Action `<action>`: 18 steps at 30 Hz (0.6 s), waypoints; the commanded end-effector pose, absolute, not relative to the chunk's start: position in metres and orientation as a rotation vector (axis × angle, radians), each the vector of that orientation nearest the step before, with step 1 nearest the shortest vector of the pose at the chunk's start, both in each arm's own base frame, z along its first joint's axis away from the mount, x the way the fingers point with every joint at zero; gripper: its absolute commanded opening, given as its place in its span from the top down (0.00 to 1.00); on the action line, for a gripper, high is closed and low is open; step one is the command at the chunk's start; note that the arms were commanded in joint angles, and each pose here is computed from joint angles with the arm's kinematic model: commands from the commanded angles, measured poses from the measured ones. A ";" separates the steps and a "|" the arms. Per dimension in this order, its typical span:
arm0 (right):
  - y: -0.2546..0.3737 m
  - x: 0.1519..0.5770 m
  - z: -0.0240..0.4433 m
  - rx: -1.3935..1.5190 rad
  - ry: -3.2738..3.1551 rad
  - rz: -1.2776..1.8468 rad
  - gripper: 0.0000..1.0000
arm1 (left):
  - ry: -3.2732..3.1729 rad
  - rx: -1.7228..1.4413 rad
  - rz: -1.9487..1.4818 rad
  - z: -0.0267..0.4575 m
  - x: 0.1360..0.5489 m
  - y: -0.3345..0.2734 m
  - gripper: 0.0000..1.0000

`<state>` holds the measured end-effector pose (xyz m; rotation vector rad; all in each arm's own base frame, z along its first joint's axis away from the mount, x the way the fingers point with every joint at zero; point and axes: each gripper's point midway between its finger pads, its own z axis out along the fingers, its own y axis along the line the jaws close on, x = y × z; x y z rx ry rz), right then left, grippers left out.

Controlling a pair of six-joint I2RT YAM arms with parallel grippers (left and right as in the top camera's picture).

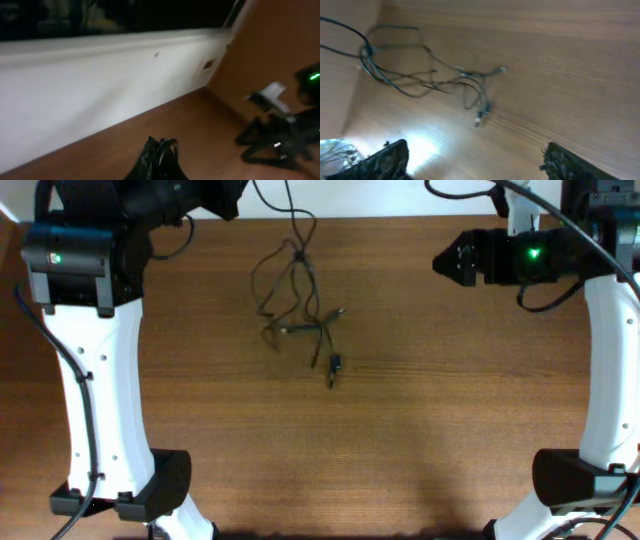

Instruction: Untangle cables

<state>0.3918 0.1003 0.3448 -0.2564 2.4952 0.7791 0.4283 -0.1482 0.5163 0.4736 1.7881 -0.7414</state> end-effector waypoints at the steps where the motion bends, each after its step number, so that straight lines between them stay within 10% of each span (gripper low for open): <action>1: 0.141 0.386 0.354 -0.380 2.442 0.894 0.18 | 1.730 0.496 -0.895 0.542 0.400 -0.163 1.00; 7: 0.199 0.390 0.347 -0.527 2.412 0.794 0.46 | 1.729 0.513 -0.910 0.542 0.397 -0.170 1.00; 18: 0.263 0.402 0.312 -0.659 2.418 0.751 0.59 | 1.773 0.508 -0.936 0.533 0.394 -0.171 1.00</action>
